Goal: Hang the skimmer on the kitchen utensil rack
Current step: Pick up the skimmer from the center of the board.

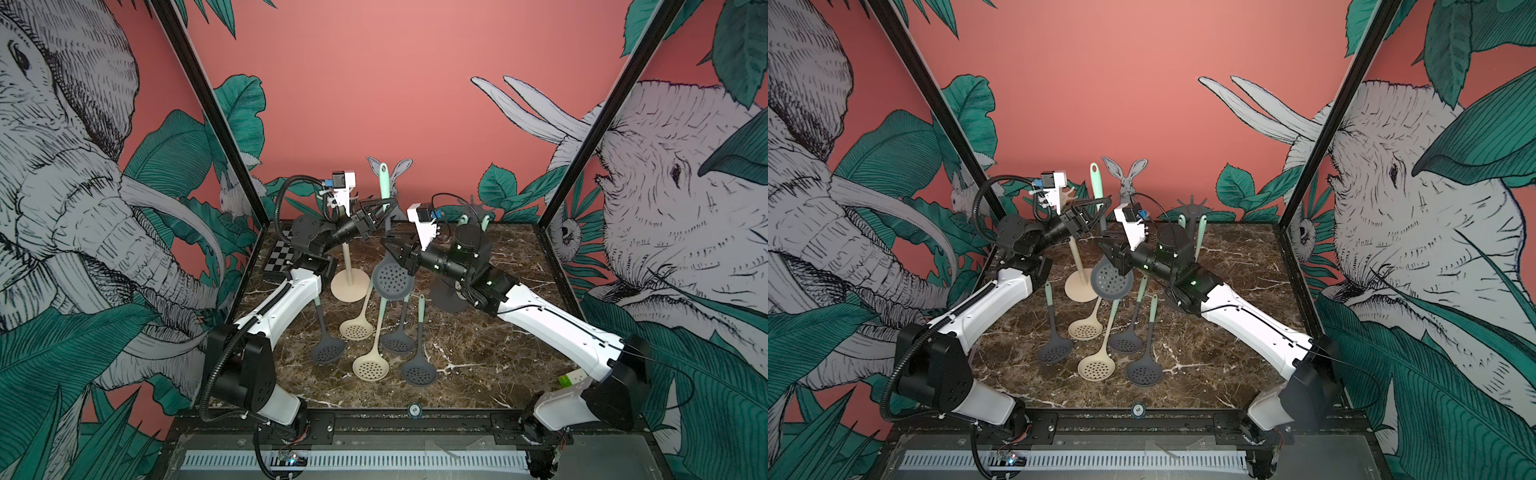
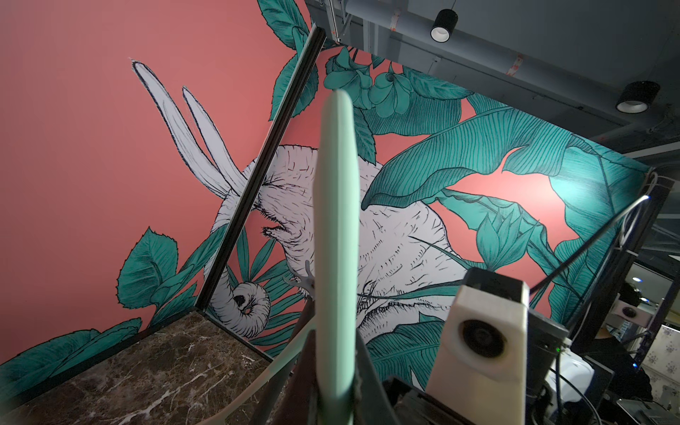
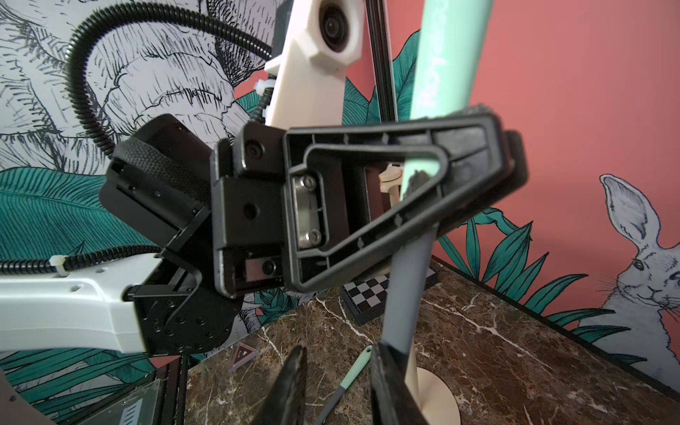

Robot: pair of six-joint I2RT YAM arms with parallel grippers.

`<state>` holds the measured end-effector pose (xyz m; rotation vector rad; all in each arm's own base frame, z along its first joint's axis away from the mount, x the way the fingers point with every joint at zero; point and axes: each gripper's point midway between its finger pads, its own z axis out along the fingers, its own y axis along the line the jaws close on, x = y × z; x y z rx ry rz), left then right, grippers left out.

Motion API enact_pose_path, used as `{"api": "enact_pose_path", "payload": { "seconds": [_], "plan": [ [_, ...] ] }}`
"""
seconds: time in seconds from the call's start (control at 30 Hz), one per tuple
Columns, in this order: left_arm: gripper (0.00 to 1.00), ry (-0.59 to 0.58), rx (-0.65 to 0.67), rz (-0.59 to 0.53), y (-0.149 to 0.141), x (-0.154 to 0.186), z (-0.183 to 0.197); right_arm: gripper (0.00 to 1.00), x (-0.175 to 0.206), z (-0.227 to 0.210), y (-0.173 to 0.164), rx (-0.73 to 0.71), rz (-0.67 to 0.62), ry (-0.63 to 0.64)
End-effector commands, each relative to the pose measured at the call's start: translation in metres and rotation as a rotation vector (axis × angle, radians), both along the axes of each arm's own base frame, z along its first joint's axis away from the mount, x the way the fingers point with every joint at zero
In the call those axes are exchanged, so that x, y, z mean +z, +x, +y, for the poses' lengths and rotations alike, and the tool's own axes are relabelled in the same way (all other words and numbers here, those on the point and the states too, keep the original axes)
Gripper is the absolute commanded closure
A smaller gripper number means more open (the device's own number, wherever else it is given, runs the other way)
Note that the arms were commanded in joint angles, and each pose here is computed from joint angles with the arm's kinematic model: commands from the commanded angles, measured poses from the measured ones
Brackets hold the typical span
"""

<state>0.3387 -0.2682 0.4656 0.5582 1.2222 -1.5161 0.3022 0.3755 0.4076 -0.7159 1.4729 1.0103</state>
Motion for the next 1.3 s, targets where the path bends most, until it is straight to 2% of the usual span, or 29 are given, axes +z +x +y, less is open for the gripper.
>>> {"api": "enact_pose_path", "payload": {
  "seconds": [0.0,0.2,0.43,0.83,0.93,1.0,1.07,1.1,1.27],
  "plan": [
    [1.00,-0.016,-0.051,-0.049,-0.020,0.014,-0.001,0.69,0.011,-0.016,0.014,-0.094,-0.046,0.024],
    [1.00,0.000,-0.037,-0.048,-0.019,0.011,-0.001,0.67,0.006,-0.032,0.012,-0.149,-0.064,0.000],
    [1.00,0.002,-0.042,-0.054,-0.020,0.014,-0.002,0.65,0.007,-0.028,0.018,-0.146,-0.064,-0.011],
    [1.00,-0.031,-0.073,-0.047,-0.022,0.017,-0.003,0.65,0.009,-0.001,0.016,0.047,0.010,0.042],
    [1.00,-0.039,-0.077,-0.051,-0.022,0.018,-0.003,0.76,0.008,0.001,0.017,0.066,0.025,0.056],
    [1.00,-0.039,-0.078,-0.056,-0.023,0.018,-0.003,0.92,0.009,-0.003,0.019,0.057,0.024,0.074],
    [1.00,-0.034,-0.075,-0.066,-0.025,0.018,-0.003,1.00,0.012,-0.009,0.018,0.050,0.010,0.086],
    [0.98,-0.031,-0.071,-0.072,-0.026,0.018,-0.002,1.00,0.014,-0.012,0.016,0.050,-0.001,0.088],
    [0.64,0.044,-0.005,-0.112,-0.030,0.014,0.000,1.00,0.015,-0.035,-0.002,0.053,-0.061,0.060]
  ]
}}
